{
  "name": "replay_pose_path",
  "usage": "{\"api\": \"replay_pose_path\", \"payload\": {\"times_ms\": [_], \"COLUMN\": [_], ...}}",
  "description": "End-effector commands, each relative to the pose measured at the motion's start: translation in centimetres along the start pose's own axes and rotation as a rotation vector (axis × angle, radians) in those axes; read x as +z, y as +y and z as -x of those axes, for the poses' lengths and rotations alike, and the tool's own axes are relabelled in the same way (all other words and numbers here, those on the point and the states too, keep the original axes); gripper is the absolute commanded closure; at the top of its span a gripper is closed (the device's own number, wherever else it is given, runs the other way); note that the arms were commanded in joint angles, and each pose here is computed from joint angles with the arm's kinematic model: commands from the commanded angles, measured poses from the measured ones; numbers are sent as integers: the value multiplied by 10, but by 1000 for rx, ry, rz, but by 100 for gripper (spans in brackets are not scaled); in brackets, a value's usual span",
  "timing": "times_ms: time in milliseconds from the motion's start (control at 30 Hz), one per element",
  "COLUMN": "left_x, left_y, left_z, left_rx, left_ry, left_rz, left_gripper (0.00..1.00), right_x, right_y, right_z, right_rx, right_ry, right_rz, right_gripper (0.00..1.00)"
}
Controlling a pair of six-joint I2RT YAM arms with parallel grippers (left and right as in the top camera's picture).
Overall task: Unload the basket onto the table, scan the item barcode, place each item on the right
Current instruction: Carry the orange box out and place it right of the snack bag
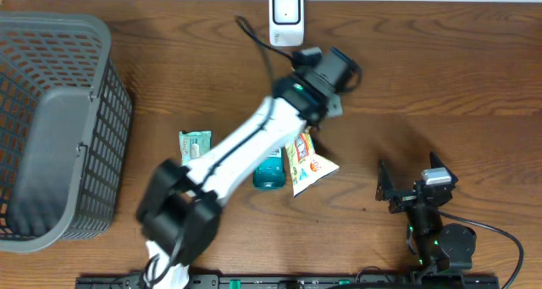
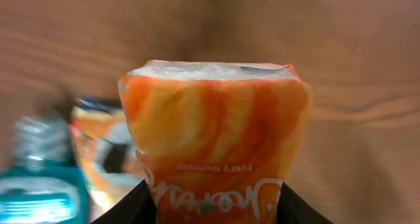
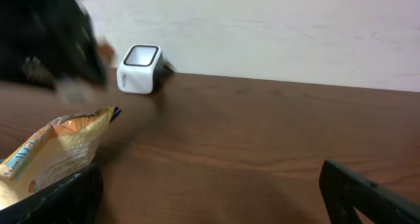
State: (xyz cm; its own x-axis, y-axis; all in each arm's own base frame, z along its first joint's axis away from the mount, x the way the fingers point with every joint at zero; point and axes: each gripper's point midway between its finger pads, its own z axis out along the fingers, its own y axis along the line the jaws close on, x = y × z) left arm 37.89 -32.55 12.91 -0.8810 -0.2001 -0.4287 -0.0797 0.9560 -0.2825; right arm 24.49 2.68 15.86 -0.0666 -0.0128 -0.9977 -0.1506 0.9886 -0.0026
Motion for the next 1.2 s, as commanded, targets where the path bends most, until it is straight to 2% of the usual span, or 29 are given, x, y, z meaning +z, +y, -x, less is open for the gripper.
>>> {"api": "replay_pose_path", "payload": {"times_ms": [0,100,233,733,800,1033,1167], "left_x": [30,53,64,60,59,59,58], "left_y": [-1,-4,-14,-38,-41,-49,-50], "left_z": [-28,-54,-64,-96,-99,-107,-107], "left_rx": [3,43,59,102,94,87,93], "left_ry": [35,74,74,127,128,140,138], "left_rz": [55,80,61,4,-2,-28,-31], "left_gripper": [58,58,58,56,52,47,35], "right_x": [0,0,0,0,0,0,0], "right_y": [2,2,2,2,2,2,2], "right_z": [0,0,0,0,0,0,0], "right_rx": [-5,-5,-5,-5,-5,-5,-5], "right_ry": [-3,-3,-3,-3,-3,-3,-3], "right_rz": [8,8,9,8,8,8,8], "right_gripper": [1,1,1,1,1,1,1]}}
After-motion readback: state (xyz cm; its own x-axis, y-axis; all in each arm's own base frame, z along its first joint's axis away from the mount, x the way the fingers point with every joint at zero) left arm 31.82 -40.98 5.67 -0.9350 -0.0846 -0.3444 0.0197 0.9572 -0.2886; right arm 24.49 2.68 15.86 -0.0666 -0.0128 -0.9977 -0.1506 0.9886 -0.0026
